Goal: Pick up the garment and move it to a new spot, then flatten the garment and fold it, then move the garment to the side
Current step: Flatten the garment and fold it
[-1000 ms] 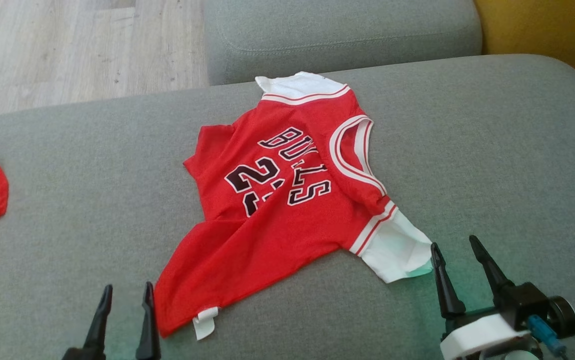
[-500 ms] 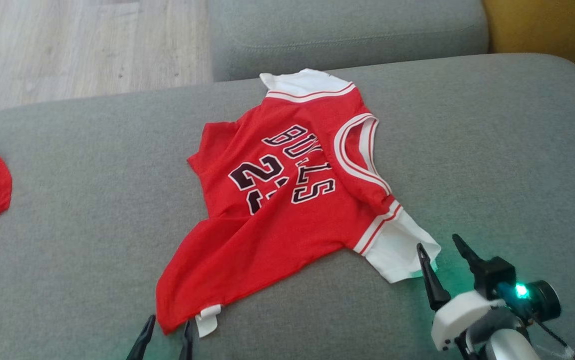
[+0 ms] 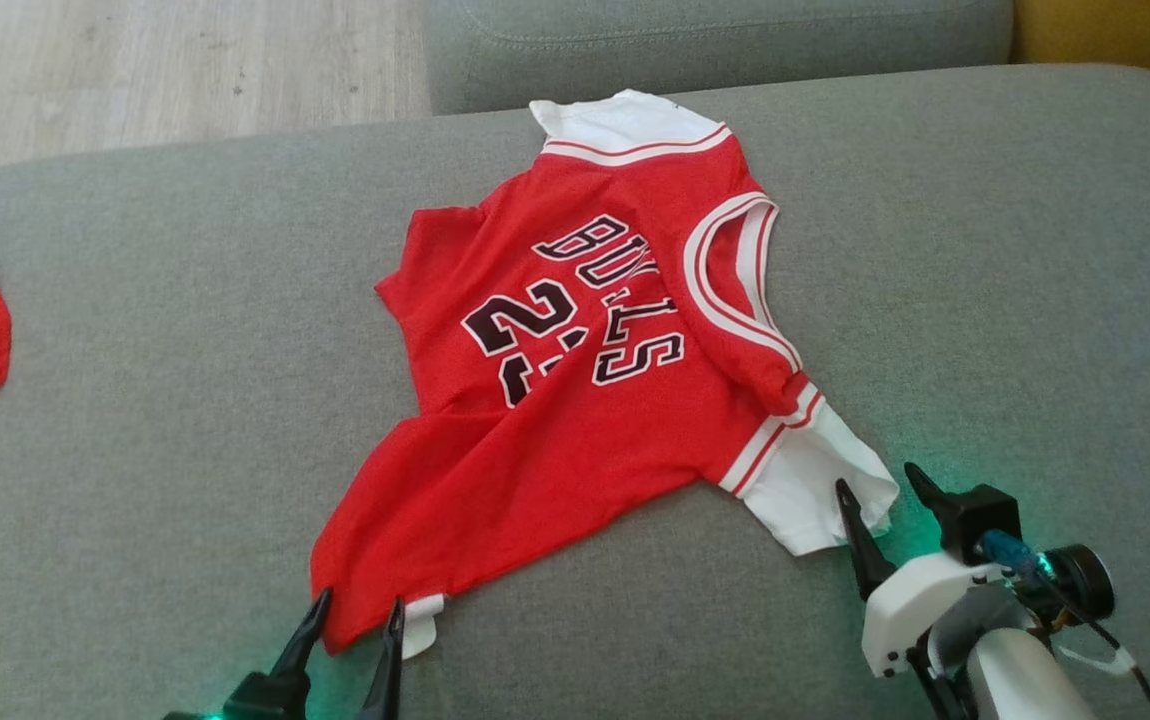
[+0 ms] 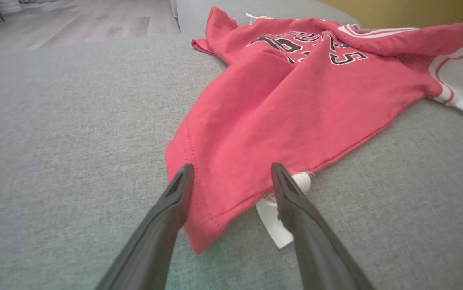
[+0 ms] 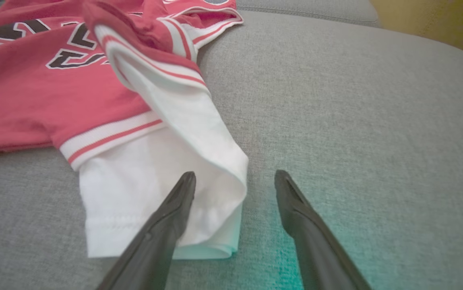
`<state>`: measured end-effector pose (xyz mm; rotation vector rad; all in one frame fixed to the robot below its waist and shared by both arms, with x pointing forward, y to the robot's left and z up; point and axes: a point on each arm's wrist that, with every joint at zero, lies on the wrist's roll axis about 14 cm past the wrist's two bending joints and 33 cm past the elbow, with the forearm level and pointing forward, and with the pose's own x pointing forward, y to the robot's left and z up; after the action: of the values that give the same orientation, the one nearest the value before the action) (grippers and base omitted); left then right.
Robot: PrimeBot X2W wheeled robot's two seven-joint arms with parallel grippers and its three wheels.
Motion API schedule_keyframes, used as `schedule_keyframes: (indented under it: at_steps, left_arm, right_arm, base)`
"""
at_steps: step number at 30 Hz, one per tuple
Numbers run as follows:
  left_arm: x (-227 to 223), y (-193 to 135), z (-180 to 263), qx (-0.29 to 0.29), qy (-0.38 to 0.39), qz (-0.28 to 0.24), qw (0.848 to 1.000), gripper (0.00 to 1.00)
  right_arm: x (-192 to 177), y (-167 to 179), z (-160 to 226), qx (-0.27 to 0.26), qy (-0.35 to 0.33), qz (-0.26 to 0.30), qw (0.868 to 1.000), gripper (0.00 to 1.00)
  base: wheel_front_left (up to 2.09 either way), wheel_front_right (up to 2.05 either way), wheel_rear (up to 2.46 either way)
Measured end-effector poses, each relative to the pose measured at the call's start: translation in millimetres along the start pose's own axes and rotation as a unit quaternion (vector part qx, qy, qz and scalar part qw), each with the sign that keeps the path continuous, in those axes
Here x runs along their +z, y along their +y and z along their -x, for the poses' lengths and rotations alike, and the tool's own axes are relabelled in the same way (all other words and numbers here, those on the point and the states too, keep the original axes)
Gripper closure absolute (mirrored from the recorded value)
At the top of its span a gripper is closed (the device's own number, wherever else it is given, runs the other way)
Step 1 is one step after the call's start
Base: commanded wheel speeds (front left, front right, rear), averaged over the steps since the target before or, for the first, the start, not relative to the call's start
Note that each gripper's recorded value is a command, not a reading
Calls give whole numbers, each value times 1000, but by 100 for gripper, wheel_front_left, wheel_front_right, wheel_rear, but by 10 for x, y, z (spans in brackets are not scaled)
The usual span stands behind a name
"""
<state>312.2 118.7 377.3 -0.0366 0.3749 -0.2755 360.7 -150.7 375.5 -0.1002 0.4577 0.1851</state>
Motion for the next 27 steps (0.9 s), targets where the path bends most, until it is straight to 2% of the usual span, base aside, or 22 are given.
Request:
schedule_keyframes:
  at_steps: [11,19,20,21,22,27]
  left_arm:
    - [-248,8,19,-13,45,-14,999,0]
    - [-242,29,-105,-31,54,-37,997,0]
    - [-246,31,-112,-32,54,-38,997,16]
    - [-250,32,-121,-33,56,-38,997,81]
    - [-249,34,-131,-32,56,-36,997,100]
    - [-179,18,-150,-34,45,-18,998,100]
  right_arm:
    - [-112,21,-12,4,12,-10,1000,0]
    - [-64,72,-104,14,17,-18,1000,0]
    - [-73,82,-115,16,22,-23,999,9]
    - [-77,93,-123,18,26,-28,999,74]
    - [-74,108,-133,20,28,-35,999,100]
    - [40,131,-148,21,16,-129,991,100]
  base:
    - [0,0,0]
    - [0,0,0]
    - [0,0,0]
    - [0,0,0]
    - [0,0,0]
    - [0,0,0]
